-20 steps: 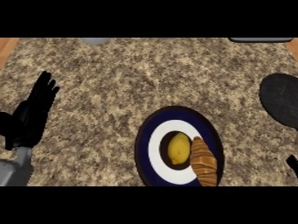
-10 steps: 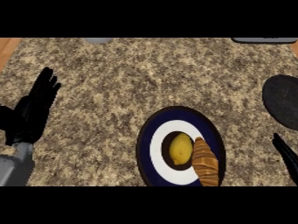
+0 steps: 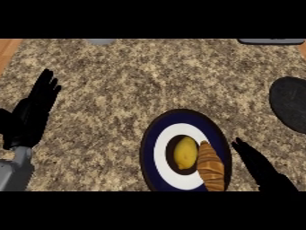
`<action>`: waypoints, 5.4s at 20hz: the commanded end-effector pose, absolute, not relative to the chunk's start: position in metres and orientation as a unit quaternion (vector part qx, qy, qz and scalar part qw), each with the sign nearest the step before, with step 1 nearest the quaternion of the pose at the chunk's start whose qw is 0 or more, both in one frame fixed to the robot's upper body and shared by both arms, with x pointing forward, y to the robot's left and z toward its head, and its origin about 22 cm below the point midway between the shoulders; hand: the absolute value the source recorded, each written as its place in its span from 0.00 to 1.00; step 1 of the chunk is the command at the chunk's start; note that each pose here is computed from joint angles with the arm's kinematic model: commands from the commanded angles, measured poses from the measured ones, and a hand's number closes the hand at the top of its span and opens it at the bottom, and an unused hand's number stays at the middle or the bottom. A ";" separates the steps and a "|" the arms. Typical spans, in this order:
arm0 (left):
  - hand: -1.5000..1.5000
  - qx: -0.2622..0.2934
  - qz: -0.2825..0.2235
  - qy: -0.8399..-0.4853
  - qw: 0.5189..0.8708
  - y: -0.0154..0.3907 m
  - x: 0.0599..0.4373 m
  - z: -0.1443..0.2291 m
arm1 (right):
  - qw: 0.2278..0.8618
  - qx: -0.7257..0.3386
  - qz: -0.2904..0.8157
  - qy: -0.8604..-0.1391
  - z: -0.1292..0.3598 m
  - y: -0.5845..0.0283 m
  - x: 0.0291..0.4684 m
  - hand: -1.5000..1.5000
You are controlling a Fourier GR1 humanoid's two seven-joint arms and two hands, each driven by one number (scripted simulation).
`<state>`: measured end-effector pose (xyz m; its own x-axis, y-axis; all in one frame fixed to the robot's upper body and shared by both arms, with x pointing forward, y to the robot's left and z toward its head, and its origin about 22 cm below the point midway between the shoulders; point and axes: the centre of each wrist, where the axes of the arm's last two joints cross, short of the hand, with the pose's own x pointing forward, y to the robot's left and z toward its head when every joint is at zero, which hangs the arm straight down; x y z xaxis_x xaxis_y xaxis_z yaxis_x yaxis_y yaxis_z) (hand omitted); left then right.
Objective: Pick the lemon from the plate and place it in the pan
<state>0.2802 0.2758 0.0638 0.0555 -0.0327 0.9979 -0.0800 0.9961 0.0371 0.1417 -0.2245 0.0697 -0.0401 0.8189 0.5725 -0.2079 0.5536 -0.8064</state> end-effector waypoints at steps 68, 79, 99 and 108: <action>0.50 0.036 0.023 -0.690 0.723 0.280 0.272 0.067 | 0.623 -0.288 0.492 -0.536 -0.012 -0.136 0.242 1.00; 0.50 0.052 0.017 -0.682 0.730 0.276 0.276 0.067 | 0.505 -0.422 0.528 -0.538 0.054 -0.209 0.232 1.00; 0.50 0.052 0.021 -0.691 0.721 0.282 0.283 0.059 | 0.482 -0.551 0.323 -0.600 0.183 -0.312 0.253 1.00; 0.50 0.048 0.021 -0.691 0.721 0.279 0.277 0.043 | 0.506 -0.549 0.279 -0.604 0.160 -0.401 0.296 1.00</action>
